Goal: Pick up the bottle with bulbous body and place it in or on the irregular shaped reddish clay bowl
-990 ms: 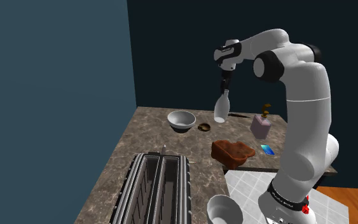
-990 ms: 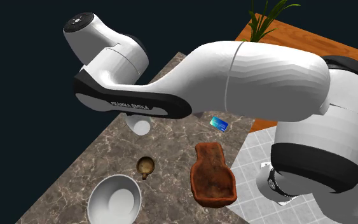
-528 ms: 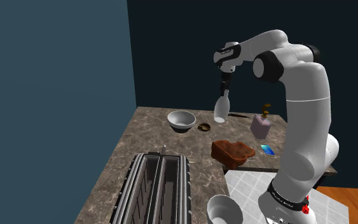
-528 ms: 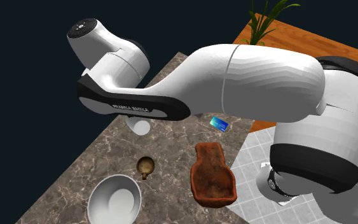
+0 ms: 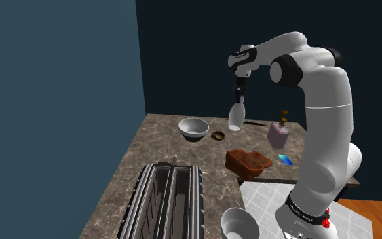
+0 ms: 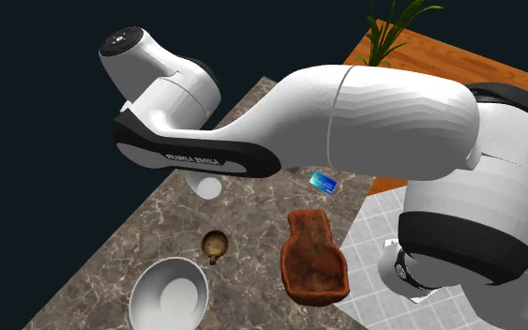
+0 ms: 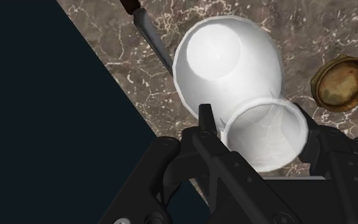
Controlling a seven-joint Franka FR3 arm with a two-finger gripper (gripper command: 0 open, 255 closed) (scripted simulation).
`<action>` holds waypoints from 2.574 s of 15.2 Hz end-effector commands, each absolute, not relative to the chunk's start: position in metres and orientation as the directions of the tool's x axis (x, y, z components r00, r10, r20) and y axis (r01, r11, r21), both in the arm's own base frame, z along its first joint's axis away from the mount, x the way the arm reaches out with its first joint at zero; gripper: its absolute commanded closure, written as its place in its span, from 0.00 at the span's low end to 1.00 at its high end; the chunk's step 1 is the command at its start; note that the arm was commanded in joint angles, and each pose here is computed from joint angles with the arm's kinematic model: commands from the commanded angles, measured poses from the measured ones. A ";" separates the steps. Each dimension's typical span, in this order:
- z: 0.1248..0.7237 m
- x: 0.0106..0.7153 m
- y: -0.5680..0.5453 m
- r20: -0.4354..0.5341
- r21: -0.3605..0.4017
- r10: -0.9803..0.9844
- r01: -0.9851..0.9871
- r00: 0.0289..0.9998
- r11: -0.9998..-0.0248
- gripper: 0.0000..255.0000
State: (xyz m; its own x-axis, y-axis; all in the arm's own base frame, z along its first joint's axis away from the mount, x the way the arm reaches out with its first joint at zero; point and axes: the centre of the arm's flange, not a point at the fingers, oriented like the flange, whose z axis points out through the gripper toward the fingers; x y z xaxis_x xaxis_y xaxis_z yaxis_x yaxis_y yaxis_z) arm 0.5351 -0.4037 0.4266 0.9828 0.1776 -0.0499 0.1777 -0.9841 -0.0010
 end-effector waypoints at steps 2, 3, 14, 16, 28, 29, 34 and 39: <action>0.426 0.535 -0.404 -0.050 -0.001 0.177 0.178 0.983 -0.984 1.00; 0.426 0.535 -0.404 -0.050 -0.001 0.177 0.178 0.983 -0.984 1.00; 0.479 0.535 -0.404 -0.050 -0.001 0.177 0.178 0.983 -0.984 1.00; 0.490 0.535 -0.404 -0.050 -0.001 0.177 0.178 0.983 -0.984 1.00; 0.553 0.535 -0.404 -0.050 -0.001 0.177 0.178 0.983 -0.984 1.00; 0.558 0.535 -0.404 -0.050 -0.001 0.177 0.178 0.983 -0.984 1.00; 0.585 0.535 -0.404 -0.050 -0.001 0.177 0.178 0.983 -0.984 1.00; 0.604 0.519 -0.384 -0.050 -0.001 0.178 0.178 0.983 -0.984 1.00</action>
